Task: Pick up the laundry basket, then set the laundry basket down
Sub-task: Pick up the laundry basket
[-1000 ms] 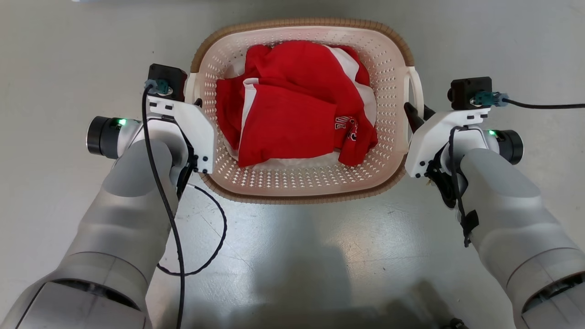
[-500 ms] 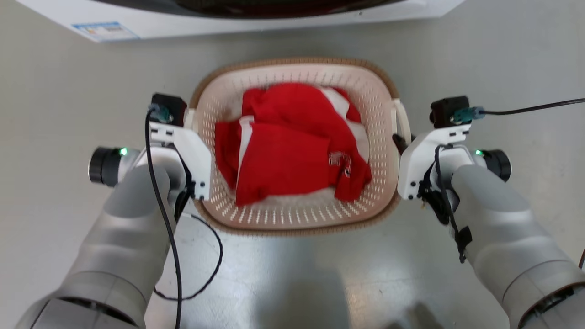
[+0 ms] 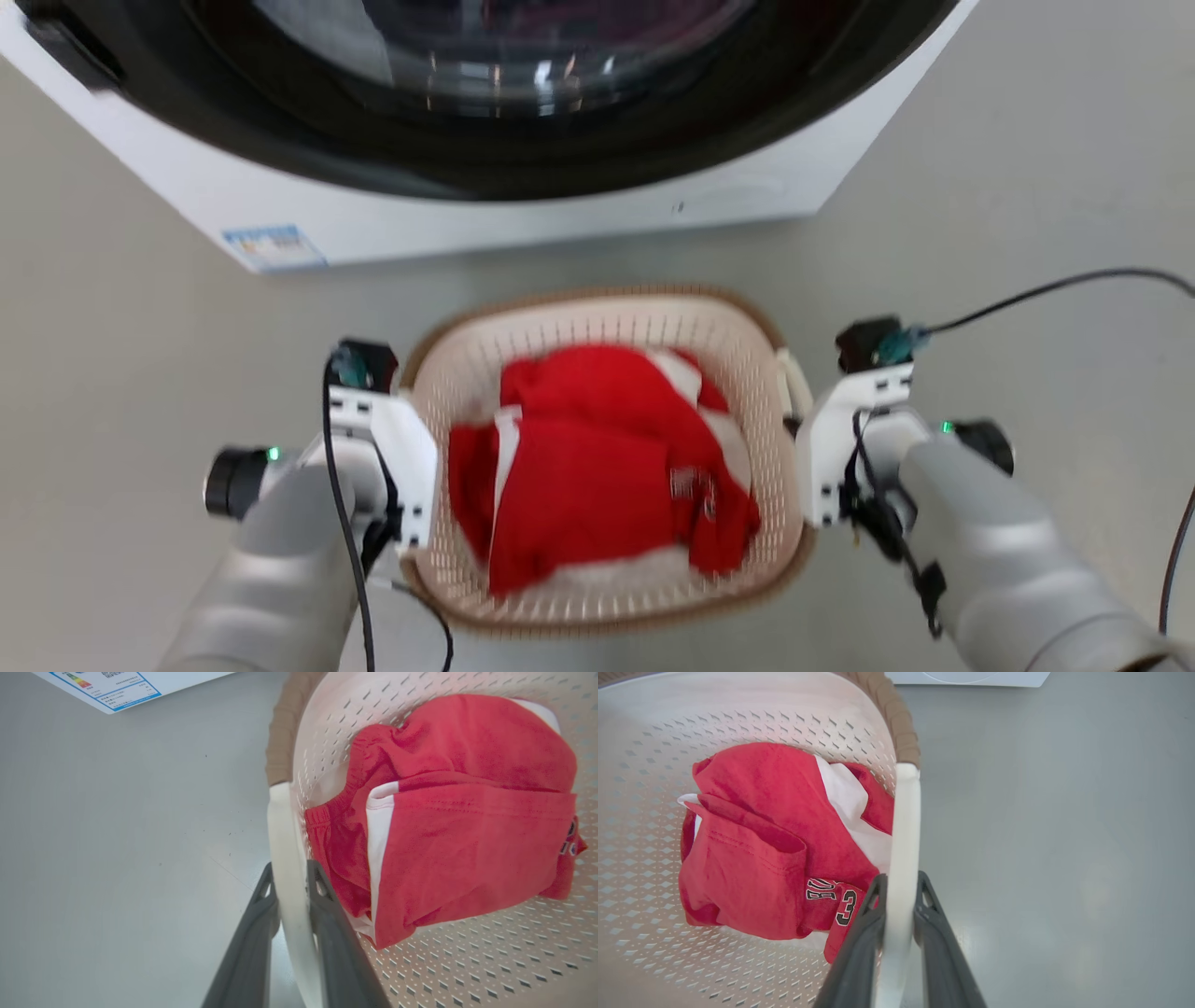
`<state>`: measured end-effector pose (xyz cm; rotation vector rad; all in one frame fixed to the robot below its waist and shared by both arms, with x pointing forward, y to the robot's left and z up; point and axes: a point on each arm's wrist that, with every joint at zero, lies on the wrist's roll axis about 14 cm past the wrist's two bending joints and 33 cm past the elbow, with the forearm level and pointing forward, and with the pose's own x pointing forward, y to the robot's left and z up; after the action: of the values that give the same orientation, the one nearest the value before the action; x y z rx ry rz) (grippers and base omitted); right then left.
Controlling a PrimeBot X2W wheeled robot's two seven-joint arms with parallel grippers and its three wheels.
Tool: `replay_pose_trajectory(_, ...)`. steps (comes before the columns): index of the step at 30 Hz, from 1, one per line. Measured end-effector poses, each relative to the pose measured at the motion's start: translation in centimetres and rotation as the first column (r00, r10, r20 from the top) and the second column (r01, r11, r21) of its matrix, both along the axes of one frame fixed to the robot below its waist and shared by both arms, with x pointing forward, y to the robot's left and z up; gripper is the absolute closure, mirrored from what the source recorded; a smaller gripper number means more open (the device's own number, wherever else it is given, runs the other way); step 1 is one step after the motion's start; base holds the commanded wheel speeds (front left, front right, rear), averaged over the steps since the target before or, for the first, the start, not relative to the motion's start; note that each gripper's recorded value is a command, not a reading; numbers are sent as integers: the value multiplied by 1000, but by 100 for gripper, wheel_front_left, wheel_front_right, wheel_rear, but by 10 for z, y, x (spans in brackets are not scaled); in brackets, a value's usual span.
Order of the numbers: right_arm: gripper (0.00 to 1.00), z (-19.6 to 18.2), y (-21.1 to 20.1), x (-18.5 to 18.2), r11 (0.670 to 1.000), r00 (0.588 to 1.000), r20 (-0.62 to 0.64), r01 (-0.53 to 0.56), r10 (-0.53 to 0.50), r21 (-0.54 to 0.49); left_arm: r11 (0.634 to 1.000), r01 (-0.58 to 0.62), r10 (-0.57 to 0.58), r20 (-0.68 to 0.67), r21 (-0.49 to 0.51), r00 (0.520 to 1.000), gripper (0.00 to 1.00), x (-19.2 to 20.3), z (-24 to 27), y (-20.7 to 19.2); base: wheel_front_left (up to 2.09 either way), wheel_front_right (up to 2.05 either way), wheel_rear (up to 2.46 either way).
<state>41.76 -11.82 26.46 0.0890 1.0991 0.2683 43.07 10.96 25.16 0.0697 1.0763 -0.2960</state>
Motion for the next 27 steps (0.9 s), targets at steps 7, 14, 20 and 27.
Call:
replay_pose_trajectory(7,100,32,1,-36,1000,1000,4,-17,17,1,999,37,-38,16,17,999,100,-26,34,-2,0,0,0)
replay_pose_trajectory(14,100,58,0,-62,1000,999,37,-22,22,-1,998,62,-64,46,30,997,100,-52,59,-4,0,0,0)
replay_pose_trajectory(20,100,70,4,-84,999,999,39,-35,35,3,996,73,-75,50,48,996,100,-75,70,-2,0,0,0)
replay_pose_trajectory(27,100,84,5,-89,999,997,60,-43,43,6,994,92,-96,75,55,993,100,-79,84,-5,0,0,0)
